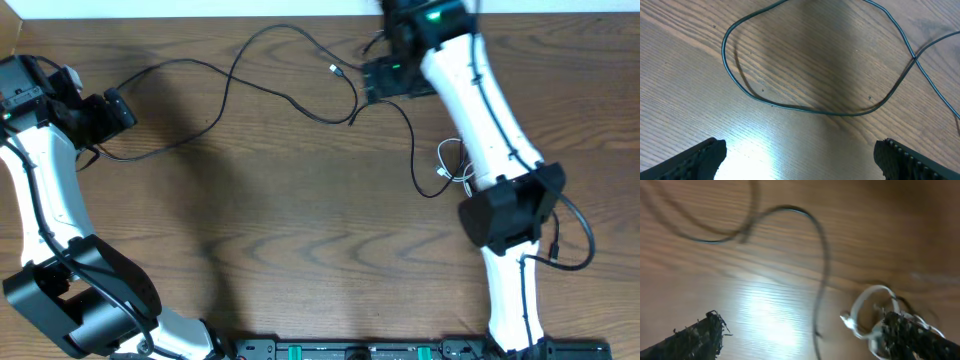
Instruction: Untangle cables
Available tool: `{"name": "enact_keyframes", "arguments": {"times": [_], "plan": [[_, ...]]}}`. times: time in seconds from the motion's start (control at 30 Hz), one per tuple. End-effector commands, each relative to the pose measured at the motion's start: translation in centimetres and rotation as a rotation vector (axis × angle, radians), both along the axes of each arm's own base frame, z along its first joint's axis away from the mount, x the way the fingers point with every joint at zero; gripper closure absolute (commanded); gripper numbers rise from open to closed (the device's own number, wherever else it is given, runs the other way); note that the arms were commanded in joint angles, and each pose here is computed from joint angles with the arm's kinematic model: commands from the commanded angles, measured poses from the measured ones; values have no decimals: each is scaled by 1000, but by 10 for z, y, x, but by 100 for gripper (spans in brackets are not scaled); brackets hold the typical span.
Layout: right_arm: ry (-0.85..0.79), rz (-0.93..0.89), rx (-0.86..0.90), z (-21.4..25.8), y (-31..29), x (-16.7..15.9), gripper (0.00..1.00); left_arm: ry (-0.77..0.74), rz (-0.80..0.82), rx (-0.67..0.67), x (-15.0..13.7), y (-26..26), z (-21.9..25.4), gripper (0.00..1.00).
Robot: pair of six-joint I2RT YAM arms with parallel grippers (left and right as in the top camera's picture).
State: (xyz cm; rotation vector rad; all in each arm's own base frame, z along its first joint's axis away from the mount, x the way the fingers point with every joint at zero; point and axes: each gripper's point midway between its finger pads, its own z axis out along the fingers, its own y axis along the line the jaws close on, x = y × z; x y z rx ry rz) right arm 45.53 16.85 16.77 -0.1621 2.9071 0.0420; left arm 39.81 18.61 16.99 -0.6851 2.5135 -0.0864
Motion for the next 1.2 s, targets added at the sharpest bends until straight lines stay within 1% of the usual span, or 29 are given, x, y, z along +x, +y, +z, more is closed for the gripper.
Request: {"name": "enact_keyframes", "arguments": {"times": [0.0, 0.13, 0.27, 0.43, 0.47, 0.53, 0.57, 0.63, 0.7, 0.77, 0.83, 0.93, 1.03, 1.17], "plan": [[15, -62, -25, -2, -25, 3, 1, -7, 10, -10, 2, 1, 2, 0], [31, -87, -15, -3, -36, 4, 1, -7, 10, -10, 2, 1, 2, 0], [32, -92, -14, -3, -38, 4, 1, -74, 9, 26, 16, 9, 12, 0], [32, -88, -14, -3, -36, 4, 1, -91, 13, 21, 19, 9, 14, 0], [32, -87, -14, -3, -36, 3, 1, -115, 15, -5, 23, 5, 16, 0], [32, -86, -14, -3, -36, 3, 1, -121, 17, -167, 22, -21, 15, 0], [32, -86, -14, -3, -36, 3, 1, -132, 10, -223, 24, -30, 16, 0], [32, -86, -15, -3, -36, 3, 1, -142, -13, -244, 28, -38, 17, 0], [32, -86, -14, -3, -36, 3, 1, -118, 10, -174, 28, -27, 11, 0], [32, -85, -14, -3, -35, 3, 1, -78, 84, -56, 25, -2, 3, 0], [32, -85, -14, -3, -35, 3, 1, -9, 188, 87, 13, 30, -5, 0], [32, -85, -14, -3, -35, 3, 1, 89, 301, 251, -3, 70, -19, 0], [32, -85, -14, -3, -35, 3, 1, 143, 311, 298, -3, 91, -44, 0], [32, -85, -14, -3, -35, 3, 1, 174, 325, 287, 1, 107, -80, 0]]}}
